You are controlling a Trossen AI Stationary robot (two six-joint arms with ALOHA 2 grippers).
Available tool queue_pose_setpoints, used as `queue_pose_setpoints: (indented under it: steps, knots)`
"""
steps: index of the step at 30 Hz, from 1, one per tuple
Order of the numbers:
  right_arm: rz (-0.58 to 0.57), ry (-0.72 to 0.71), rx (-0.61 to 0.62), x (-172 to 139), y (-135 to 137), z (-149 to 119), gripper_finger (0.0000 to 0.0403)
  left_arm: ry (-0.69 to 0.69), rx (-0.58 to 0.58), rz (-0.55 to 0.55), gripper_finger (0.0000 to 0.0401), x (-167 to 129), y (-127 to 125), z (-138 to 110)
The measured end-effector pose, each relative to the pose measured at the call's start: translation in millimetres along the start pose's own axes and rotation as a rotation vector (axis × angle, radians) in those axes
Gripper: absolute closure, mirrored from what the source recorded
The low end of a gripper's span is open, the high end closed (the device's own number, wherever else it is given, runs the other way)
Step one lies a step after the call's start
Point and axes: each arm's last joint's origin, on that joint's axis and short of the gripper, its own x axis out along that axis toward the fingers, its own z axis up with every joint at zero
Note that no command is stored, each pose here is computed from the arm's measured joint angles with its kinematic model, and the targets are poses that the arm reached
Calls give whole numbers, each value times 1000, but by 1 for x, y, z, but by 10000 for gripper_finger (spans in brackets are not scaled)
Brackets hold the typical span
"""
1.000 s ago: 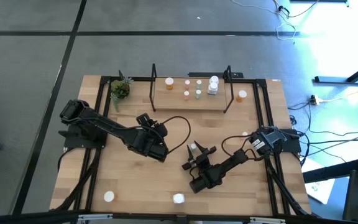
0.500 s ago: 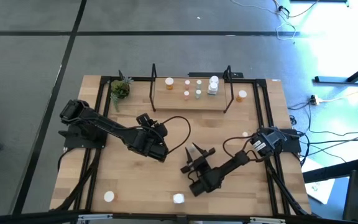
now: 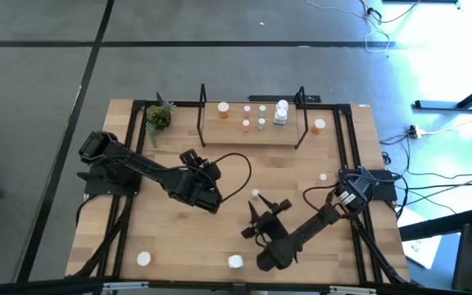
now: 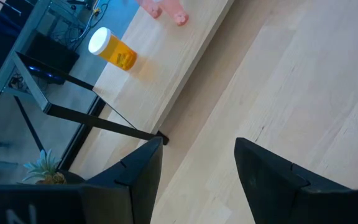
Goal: Pick and place medicine bottles onto shelf by color
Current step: Put the green pill bottle on the shelf aligned with the green bottles
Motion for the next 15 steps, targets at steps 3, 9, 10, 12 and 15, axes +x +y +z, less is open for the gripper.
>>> queue_pose_setpoints:
  steps: [3, 9, 10, 12, 15]
  knots:
    - [-14, 142, 35, -5, 3, 17, 209, 0, 0, 0, 206, 0, 0, 0]
    - [15, 474, -32, -3, 3, 58, 228, -2, -6, -4, 206, 0, 0, 0]
    - [18, 525, -13, 1, 3, 65, 232, 0, -6, -6, 206, 0, 0, 0]
    - [47, 618, -35, 8, 1, 79, 238, -1, -7, -7, 206, 0, -1, 0]
    - [114, 740, -86, 20, -2, 99, 241, -2, -10, -9, 206, 0, -1, 1]
